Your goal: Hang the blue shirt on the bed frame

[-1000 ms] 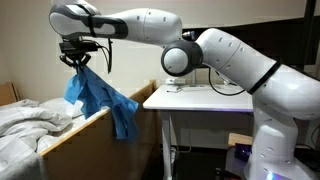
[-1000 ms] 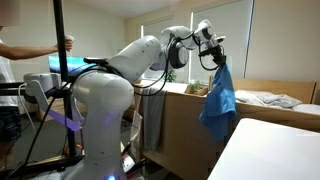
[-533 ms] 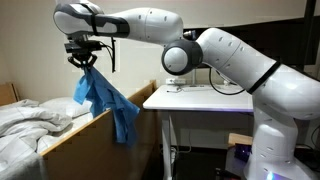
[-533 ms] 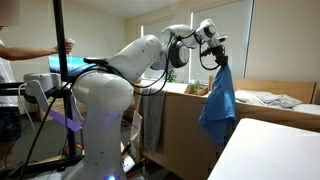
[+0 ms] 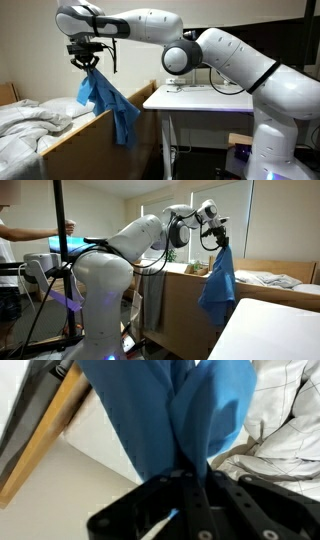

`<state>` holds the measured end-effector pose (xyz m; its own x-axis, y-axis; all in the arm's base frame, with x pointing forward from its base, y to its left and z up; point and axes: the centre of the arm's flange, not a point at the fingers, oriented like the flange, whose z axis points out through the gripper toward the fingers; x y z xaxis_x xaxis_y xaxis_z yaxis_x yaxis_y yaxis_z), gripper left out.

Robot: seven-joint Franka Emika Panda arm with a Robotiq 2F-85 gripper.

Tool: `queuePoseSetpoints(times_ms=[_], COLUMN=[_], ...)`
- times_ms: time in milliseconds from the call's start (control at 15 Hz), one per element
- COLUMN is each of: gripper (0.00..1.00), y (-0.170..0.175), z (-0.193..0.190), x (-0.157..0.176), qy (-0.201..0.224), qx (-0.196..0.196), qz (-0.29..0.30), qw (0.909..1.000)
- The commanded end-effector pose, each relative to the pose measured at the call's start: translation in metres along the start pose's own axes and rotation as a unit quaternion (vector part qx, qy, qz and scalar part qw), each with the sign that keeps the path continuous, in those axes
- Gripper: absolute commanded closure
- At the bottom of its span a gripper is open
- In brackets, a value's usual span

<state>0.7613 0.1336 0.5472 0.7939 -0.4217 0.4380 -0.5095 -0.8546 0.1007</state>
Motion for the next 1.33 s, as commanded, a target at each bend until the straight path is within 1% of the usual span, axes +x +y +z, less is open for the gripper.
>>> queuePoseSetpoints(times_ms=[0, 67, 133, 200, 533, 733, 800, 933, 1067, 1267], gripper=[0.92, 0.67, 0.66, 0.6, 0.29, 0.08, 0.03, 0.0, 0.0, 0.0], y=[-0.04, -0.04, -0.04, -0.04, -0.039, -0.039, -0.039, -0.039, -0.038, -0.025], z=[-0.013, -0.013, -0.013, -0.013, -0.013, -0.013, -0.013, -0.015, -0.016, -0.027], x=[0.062, 0.062, 0.062, 0.062, 0.063, 0.063, 0.062, 0.062, 0.062, 0.043], qy=[-0.02, -0.019, -0.019, -0.019, -0.019, -0.02, -0.02, -0.022, -0.046, -0.083], qx=[0.002, 0.0, 0.0, 0.0, 0.0, 0.001, 0.002, -0.002, -0.012, -0.01], qz=[0.008, 0.008, 0.008, 0.009, 0.011, 0.011, 0.011, 0.003, -0.011, -0.029], qw=[0.9998, 0.9998, 0.9998, 0.9998, 0.9998, 0.9997, 0.9997, 0.9998, 0.9988, 0.9961])
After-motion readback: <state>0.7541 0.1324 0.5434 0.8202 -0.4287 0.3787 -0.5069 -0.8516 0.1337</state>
